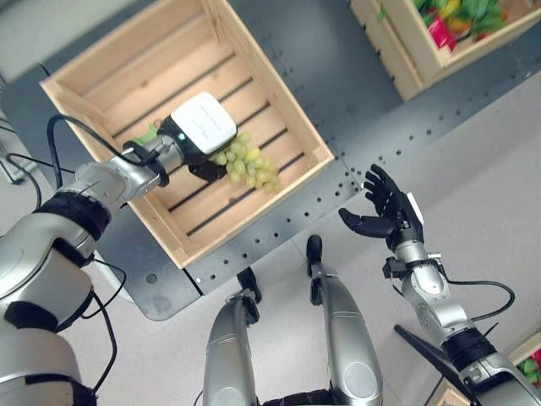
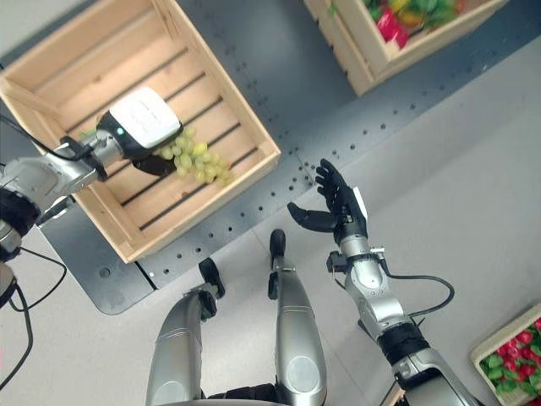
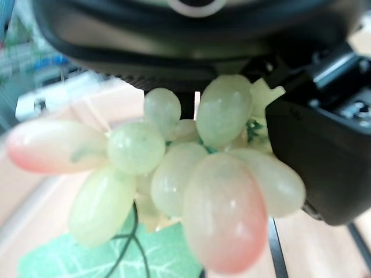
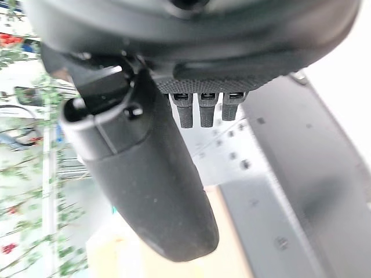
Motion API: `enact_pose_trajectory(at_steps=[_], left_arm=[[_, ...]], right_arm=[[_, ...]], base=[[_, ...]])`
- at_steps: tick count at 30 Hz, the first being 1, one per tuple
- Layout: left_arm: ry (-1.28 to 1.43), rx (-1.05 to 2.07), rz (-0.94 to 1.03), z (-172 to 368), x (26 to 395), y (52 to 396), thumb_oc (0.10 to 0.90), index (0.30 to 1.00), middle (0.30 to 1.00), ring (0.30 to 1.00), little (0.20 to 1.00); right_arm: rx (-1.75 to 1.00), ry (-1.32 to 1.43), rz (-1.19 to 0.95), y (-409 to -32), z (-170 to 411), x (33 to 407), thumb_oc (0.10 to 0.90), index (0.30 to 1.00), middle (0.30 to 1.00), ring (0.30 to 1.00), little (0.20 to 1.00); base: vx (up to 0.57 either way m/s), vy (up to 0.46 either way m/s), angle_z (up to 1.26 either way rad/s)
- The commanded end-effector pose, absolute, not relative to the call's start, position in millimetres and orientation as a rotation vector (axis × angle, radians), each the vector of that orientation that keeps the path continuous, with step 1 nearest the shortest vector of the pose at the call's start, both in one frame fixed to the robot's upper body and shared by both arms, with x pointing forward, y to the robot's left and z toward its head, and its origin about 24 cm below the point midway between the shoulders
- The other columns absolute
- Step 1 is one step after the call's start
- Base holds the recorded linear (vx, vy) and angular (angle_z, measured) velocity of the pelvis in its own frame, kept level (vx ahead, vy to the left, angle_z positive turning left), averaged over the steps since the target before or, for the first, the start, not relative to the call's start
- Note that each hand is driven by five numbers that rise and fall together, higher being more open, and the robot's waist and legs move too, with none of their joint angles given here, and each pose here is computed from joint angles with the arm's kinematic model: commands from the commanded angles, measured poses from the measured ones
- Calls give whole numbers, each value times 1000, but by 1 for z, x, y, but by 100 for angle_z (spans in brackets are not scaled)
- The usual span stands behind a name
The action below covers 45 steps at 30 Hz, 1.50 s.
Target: Pick up the fruits from the basket on one side to the basket on the other side
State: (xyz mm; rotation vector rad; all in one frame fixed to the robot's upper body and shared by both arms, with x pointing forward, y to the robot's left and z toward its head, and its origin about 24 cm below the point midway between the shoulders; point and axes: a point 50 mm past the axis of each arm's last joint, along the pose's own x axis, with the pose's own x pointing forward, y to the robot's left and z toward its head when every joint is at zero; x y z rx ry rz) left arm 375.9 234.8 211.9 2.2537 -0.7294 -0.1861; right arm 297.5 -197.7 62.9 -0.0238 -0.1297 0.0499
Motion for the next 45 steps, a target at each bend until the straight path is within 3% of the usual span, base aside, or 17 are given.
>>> enact_pose_trajectory(at_steps=[1,10,20,28,45], left_arm=[[-923,2173,93,262,364,243,400,300,300,300,300],[-959,2127,63,243,337,258,400,300,300,300,300],[-1176,2061,-44,230,326,239,400,300,300,300,300],[-1333,2084,-81,250,329,228,400,300,300,300,300],[-1633,2033,-159,275,328,181,400,300,300,300,300]], right_arm=[[38,-361,96,-202,109,298,800,900,900,900,900],[82,-323,183,-196,94,283,800,900,900,900,900],[259,-194,404,-158,77,279,800,900,900,900,900],[512,-45,647,-122,88,287,800,900,900,900,900],[403,69,809,-89,110,300,800,900,900,900,900]], base=[[37,2,-3],[76,-7,6],[96,-83,9],[13,-130,11],[14,-63,6]])
